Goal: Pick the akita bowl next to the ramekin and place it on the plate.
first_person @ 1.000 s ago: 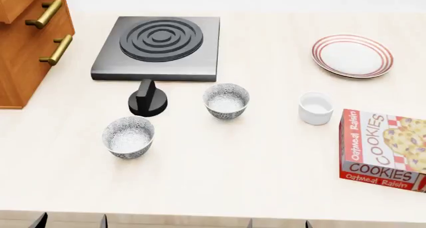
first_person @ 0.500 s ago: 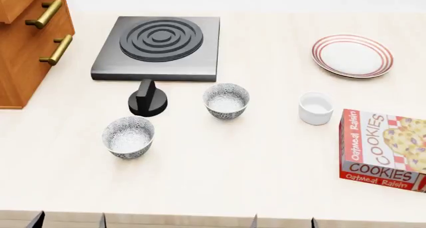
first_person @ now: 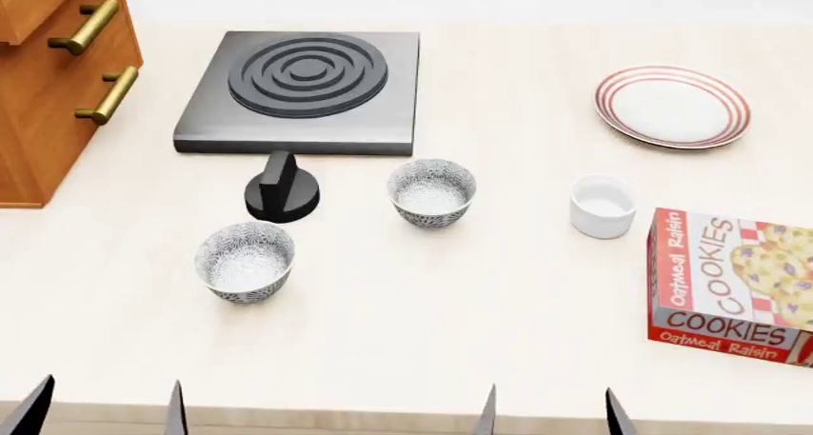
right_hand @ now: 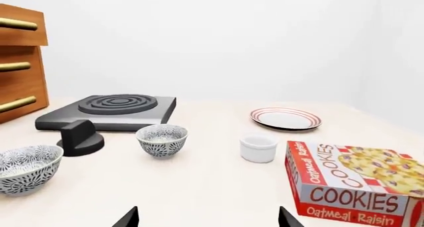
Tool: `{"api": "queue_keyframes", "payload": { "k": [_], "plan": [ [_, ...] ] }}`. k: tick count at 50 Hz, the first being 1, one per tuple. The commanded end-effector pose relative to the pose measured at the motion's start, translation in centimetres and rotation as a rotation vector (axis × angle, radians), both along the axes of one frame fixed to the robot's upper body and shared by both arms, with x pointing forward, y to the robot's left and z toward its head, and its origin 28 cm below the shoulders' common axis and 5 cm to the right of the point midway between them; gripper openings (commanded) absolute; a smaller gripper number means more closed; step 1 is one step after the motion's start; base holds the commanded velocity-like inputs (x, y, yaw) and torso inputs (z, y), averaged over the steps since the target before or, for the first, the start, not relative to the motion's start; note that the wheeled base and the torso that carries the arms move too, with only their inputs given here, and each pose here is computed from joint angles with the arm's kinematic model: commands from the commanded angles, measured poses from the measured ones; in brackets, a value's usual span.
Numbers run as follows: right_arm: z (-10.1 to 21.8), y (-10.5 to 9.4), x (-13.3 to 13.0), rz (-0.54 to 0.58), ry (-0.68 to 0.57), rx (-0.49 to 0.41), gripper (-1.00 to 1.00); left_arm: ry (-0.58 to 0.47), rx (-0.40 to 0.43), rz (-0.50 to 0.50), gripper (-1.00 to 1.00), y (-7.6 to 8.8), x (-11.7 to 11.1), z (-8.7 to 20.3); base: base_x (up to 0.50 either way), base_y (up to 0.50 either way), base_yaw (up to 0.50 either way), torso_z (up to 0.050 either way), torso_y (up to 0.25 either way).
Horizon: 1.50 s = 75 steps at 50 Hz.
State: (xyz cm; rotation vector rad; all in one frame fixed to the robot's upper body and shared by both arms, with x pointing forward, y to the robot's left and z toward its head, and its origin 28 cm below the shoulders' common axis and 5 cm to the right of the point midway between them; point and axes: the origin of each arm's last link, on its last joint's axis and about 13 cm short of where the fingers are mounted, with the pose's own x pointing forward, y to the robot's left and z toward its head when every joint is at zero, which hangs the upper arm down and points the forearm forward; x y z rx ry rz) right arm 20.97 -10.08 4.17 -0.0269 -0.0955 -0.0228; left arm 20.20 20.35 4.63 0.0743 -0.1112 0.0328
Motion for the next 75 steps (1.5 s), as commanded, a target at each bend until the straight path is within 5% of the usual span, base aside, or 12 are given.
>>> {"api": "queue_keyframes", "payload": {
  "k": [1, 14, 38, 75],
  "plan": [
    [3.0, -0.2, -0.3, 0.031, -0.047, -0.038, 1.0, -0.045, 0.0, -0.027, 1.0, -0.1, -0.7, 3.0, 0.0, 0.0, 0.0, 0.0, 0.0],
    [7.2, -0.6, -1.2, 0.032, -0.112, -0.049, 1.0, -0.116, 0.023, -0.096, 1.0, -0.5, -1.6, 8.1, 0.0, 0.0, 0.0, 0.0, 0.0],
    [11.9, -0.8, -3.3, 0.046, -0.198, -0.078, 1.0, -0.162, 0.029, -0.139, 1.0, -0.7, -3.1, 12.4, 0.0, 0.0, 0.0, 0.0, 0.0],
    [13.8, -0.8, -4.2, 0.041, -0.274, -0.055, 1.0, -0.206, 0.012, -0.153, 1.0, -0.9, -4.1, 14.4, 0.0, 0.0, 0.0, 0.0, 0.0]
  ]
}}
